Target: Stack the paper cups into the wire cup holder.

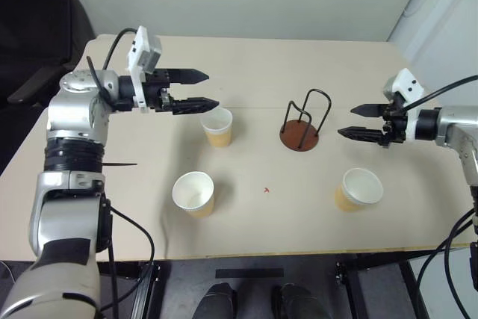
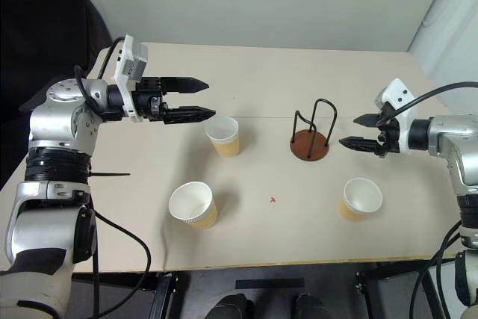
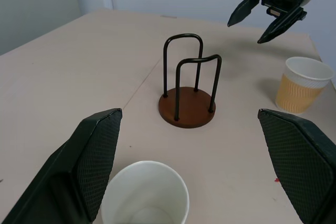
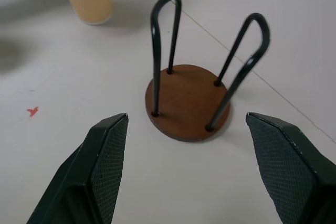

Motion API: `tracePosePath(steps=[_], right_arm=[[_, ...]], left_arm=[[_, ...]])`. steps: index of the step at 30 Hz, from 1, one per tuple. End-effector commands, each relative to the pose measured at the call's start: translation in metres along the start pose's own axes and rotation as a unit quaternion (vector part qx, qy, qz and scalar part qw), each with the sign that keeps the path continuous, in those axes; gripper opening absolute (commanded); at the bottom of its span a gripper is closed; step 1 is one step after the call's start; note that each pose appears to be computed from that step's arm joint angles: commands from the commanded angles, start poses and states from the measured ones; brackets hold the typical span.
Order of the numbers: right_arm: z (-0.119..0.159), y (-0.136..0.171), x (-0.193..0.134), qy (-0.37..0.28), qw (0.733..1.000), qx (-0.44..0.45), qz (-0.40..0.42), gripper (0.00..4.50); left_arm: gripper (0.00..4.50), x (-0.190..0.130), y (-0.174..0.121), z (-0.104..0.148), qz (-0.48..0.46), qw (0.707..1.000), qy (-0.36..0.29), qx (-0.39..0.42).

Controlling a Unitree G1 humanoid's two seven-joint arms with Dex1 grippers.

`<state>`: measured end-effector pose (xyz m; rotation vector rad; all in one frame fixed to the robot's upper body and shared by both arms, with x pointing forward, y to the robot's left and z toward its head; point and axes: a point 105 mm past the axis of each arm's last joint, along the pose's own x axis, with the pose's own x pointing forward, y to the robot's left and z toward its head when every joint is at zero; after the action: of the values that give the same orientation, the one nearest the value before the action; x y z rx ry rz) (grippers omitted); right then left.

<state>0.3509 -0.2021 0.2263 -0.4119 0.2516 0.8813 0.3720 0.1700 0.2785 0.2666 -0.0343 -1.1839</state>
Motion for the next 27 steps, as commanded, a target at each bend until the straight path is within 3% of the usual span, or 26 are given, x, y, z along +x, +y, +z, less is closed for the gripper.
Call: tracePosePath(steps=[1,14,27], right_arm=[[0.014,0.005,0.005,-0.018,1.0,-0.018,0.01,3.64],[0.018,0.018,0.032,-0.035,0.999,-0.015,0.027,3.64],[0.015,0.007,0.051,-0.036,0.999,-0.02,-0.008,3.64]], left_arm=[[4.47,-0.003,-0.001,0.014,0.005,1.0,-0.012,0.028],[4.47,-0.006,0.001,0.019,0.013,0.999,-0.018,0.033],[4.47,-0.009,0.004,0.02,0.022,0.999,-0.022,0.033]])
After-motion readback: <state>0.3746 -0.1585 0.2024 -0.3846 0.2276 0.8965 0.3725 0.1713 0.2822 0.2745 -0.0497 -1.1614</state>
